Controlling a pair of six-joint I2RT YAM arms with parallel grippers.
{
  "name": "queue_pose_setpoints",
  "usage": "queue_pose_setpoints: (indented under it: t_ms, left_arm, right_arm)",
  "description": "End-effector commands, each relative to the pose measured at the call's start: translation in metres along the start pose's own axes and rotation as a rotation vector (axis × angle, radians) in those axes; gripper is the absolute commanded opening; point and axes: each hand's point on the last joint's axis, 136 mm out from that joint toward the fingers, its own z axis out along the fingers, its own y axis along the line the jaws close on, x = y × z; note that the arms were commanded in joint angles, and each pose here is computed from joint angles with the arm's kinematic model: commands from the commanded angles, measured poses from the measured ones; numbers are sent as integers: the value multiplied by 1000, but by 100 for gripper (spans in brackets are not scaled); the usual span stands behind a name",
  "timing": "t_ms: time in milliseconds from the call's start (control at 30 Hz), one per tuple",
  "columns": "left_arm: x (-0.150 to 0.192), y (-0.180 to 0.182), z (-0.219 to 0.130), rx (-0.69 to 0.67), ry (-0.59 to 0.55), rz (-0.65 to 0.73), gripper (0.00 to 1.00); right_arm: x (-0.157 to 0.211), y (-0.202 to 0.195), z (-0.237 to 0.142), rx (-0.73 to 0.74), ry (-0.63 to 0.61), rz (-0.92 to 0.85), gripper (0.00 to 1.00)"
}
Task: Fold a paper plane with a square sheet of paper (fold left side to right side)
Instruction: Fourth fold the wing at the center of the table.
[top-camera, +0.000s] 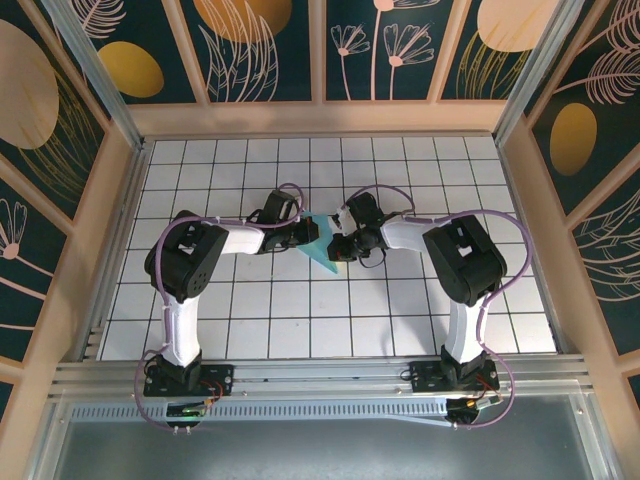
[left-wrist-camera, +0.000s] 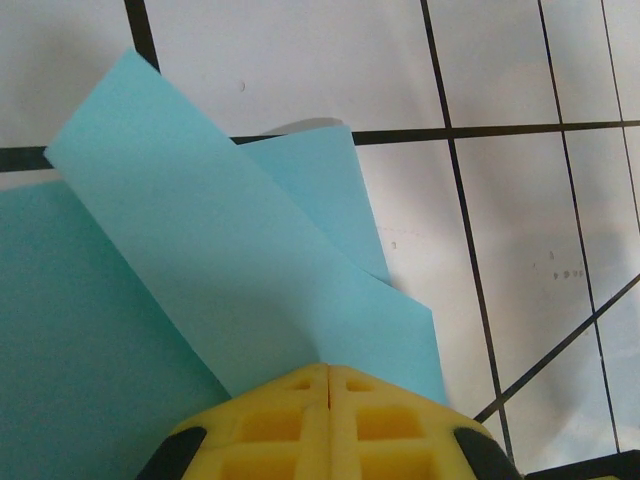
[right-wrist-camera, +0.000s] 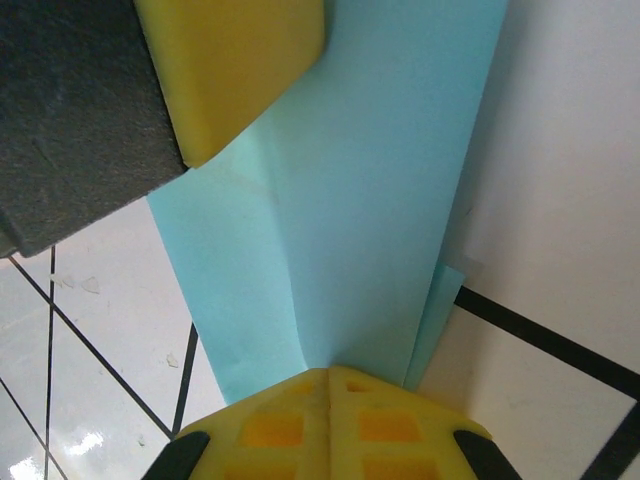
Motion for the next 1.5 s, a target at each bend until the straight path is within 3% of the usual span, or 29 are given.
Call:
queue_pose_setpoints:
  t_ms: [0, 400, 1067, 1467]
  left_arm:
    - [22, 30, 7, -85, 47, -11, 0]
    - [27, 34, 4, -94, 46, -16, 0]
    - [29, 39, 7, -115, 50, -37, 0]
    - [28, 49, 7, -165, 38, -77, 0]
  right_arm:
    - [3, 3, -15, 15, 25, 30, 0]
    - [-25, 40, -25, -159, -79, 32, 0]
    - [-32, 16, 9, -103, -61, 73, 0]
    - [1, -1, 18, -34, 25, 87, 0]
